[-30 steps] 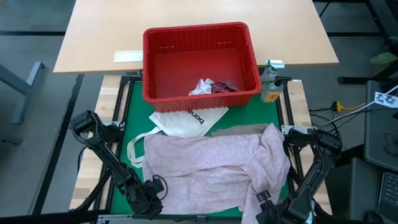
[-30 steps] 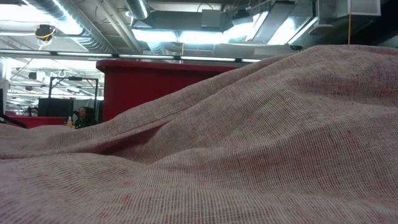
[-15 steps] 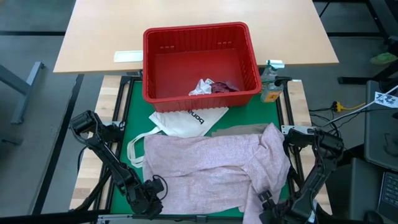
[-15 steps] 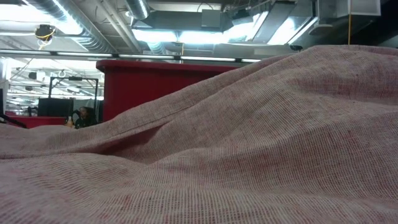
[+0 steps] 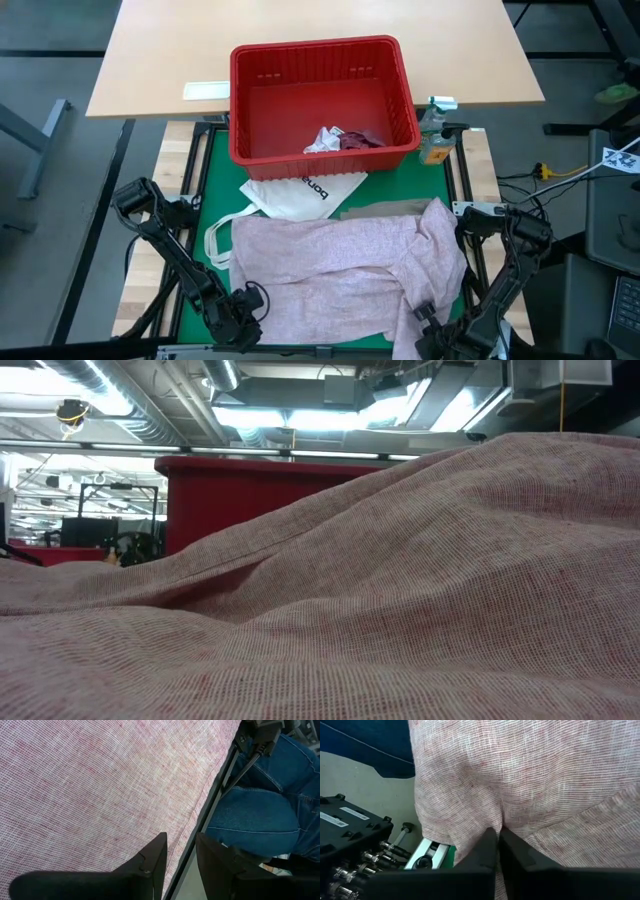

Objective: Fold laundry
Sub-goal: Fold the pink shirt

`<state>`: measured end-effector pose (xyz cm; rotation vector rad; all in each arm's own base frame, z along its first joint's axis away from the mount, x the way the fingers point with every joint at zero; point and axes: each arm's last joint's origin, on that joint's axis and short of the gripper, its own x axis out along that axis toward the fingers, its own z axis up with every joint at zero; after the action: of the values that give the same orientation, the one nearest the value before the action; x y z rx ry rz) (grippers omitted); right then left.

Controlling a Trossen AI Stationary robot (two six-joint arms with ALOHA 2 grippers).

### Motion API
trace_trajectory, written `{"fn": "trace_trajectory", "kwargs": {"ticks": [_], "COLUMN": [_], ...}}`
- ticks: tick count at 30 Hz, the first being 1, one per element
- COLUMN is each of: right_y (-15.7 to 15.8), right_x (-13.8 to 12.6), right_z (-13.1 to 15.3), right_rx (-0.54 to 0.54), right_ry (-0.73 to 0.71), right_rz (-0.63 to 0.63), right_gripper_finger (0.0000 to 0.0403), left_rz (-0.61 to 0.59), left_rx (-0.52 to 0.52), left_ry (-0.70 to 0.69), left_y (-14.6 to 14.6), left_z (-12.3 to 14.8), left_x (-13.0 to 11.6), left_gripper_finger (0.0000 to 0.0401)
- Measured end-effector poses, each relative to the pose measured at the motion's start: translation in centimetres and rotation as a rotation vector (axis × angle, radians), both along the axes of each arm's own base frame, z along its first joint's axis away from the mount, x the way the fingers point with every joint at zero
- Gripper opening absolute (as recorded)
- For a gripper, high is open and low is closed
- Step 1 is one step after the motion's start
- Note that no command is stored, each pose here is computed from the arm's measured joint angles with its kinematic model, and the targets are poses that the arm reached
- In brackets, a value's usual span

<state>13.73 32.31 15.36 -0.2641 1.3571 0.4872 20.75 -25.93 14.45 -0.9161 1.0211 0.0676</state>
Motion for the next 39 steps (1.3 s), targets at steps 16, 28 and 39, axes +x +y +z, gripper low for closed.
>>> {"fn": "trace_trajectory", "kwargs": {"ticks": [16, 28, 39], "right_y": [1.0, -1.6, -4.6], "right_x": [0.9, 3.7, 6.1], "right_z": [5.5, 13.2, 15.0], "right_rx": [-0.095, -0.358, -0.446], "right_ry": [-0.062, -0.308, -0.315], "right_rz": [-0.019, -0.183, -0.372], "right_gripper_finger": [0.0011, 0.0006, 0.0009], "left_rz": [-0.037, -0.019, -0.036], "left_rx": [0.047, 0.132, 0.146], "left_ry": [-0.036, -0.116, -0.093], "left_y": [0.1, 0.3, 0.3], "left_z": [0.0, 0.1, -0.5], "left_x": [0.1, 0.3, 0.3], "left_gripper_finger": [0.0085, 0.0061, 0.014]}}
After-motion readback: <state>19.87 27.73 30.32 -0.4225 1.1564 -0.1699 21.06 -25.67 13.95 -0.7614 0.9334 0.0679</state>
